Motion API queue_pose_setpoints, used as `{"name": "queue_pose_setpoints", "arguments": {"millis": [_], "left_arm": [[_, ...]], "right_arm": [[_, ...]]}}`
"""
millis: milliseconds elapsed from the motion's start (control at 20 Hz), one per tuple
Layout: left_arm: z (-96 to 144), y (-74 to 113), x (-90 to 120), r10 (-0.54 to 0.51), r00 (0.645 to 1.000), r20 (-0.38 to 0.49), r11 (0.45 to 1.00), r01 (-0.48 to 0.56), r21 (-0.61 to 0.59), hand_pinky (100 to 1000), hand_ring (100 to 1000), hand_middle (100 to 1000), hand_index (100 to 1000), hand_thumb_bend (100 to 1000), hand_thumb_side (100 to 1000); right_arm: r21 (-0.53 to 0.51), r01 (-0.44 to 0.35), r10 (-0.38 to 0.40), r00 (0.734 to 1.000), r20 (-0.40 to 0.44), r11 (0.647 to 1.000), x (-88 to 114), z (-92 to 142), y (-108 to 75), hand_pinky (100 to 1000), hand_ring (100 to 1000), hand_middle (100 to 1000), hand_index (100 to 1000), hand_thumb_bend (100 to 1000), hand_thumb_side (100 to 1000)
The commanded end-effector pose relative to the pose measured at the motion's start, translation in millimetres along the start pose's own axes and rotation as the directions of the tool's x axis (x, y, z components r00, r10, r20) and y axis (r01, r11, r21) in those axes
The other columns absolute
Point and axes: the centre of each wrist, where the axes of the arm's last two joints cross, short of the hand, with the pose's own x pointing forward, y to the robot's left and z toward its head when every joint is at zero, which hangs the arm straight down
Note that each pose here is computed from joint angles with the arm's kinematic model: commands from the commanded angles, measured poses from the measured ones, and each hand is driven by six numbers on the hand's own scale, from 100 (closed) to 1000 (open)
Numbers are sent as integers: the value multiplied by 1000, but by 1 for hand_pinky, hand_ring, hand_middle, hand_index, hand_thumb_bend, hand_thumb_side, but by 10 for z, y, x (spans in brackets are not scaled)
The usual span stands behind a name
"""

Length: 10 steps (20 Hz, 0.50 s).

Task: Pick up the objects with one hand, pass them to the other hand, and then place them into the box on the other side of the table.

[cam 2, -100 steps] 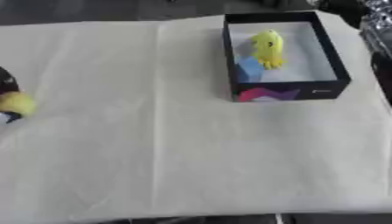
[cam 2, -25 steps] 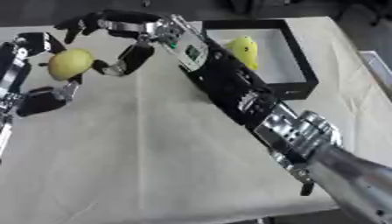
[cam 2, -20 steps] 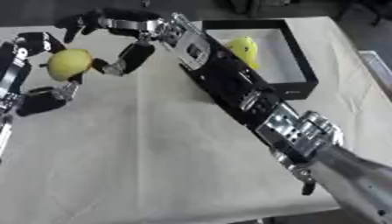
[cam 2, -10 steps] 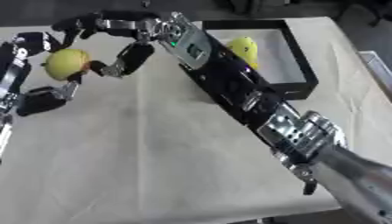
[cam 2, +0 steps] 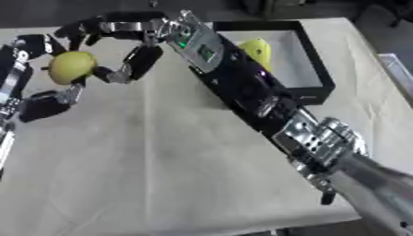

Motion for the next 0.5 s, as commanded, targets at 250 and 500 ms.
{"name": "queue_pose_setpoints", "arguments": {"millis": [250,500], "left_arm": [[-101,42,63,8,1000,29,1000,-9,29,685,511,477,525,100,100],[-116,19,79,30,999,41,999,-32,38,685,511,476,526,100,100]], "right_arm": [[171,-175,148,976,157,970,55,-16,-109,926,1000,778,1000,100,162],[183,-177,151,977,149,967,22,-32,-71,923,1000,730,1000,100,161]]}}
